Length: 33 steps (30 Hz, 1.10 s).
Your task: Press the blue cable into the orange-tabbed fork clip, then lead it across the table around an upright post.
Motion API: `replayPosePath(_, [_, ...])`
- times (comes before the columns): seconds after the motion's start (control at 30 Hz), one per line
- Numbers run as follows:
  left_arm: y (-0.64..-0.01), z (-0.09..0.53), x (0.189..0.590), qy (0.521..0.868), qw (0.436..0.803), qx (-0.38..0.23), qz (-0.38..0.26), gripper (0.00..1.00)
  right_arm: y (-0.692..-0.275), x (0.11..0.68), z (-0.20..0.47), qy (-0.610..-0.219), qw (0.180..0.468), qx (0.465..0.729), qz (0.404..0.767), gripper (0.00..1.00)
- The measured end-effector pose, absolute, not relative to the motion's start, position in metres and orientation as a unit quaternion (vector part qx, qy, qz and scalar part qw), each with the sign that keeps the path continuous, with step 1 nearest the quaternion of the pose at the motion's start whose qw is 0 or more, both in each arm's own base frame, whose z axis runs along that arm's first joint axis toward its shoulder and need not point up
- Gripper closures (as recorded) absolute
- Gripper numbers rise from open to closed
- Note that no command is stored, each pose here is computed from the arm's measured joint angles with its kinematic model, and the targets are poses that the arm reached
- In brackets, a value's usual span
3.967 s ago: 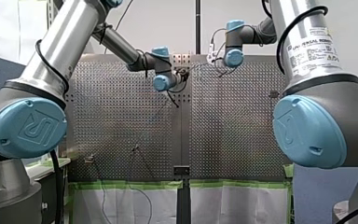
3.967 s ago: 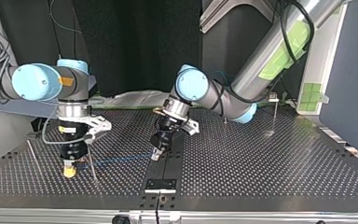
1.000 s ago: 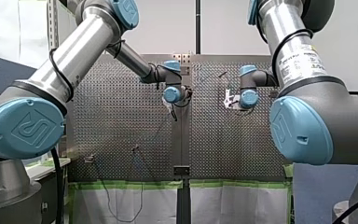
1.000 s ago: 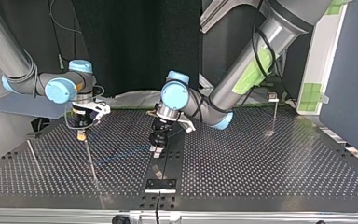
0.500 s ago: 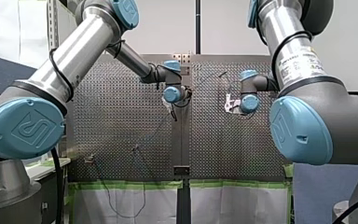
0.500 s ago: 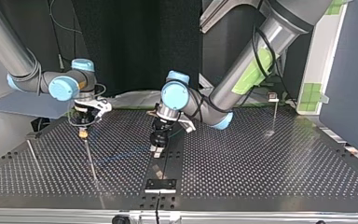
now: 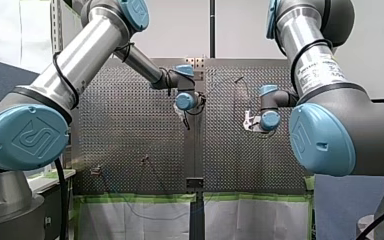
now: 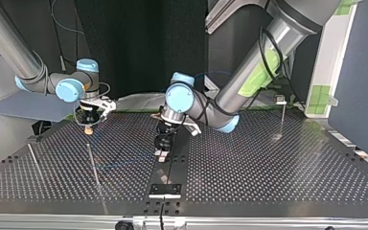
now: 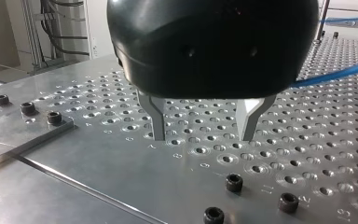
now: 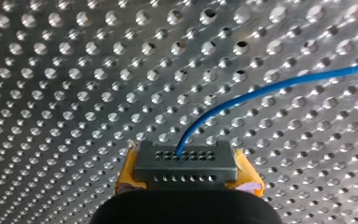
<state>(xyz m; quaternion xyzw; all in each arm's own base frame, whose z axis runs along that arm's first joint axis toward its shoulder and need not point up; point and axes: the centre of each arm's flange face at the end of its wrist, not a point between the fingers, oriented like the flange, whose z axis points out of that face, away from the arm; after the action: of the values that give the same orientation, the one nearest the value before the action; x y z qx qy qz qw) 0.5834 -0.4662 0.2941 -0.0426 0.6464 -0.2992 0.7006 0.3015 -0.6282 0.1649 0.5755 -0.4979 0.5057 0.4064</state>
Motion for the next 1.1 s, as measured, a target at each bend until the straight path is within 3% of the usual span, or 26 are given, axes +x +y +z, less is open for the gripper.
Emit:
replayPosePath(0.7, [-0.465,0.293,0.582,0.651,0.699,-0.047,-0.293,0.25,-0.626,0.293,0.149,-0.501,0.409,0.576,0.5,1.0])
replayPosePath(1.1, [-0.467,0.291,0.579,0.655,0.696,-0.051,-0.289,0.25,-0.623,0.28,0.102,-0.515,0.404,0.576,0.489,1.0])
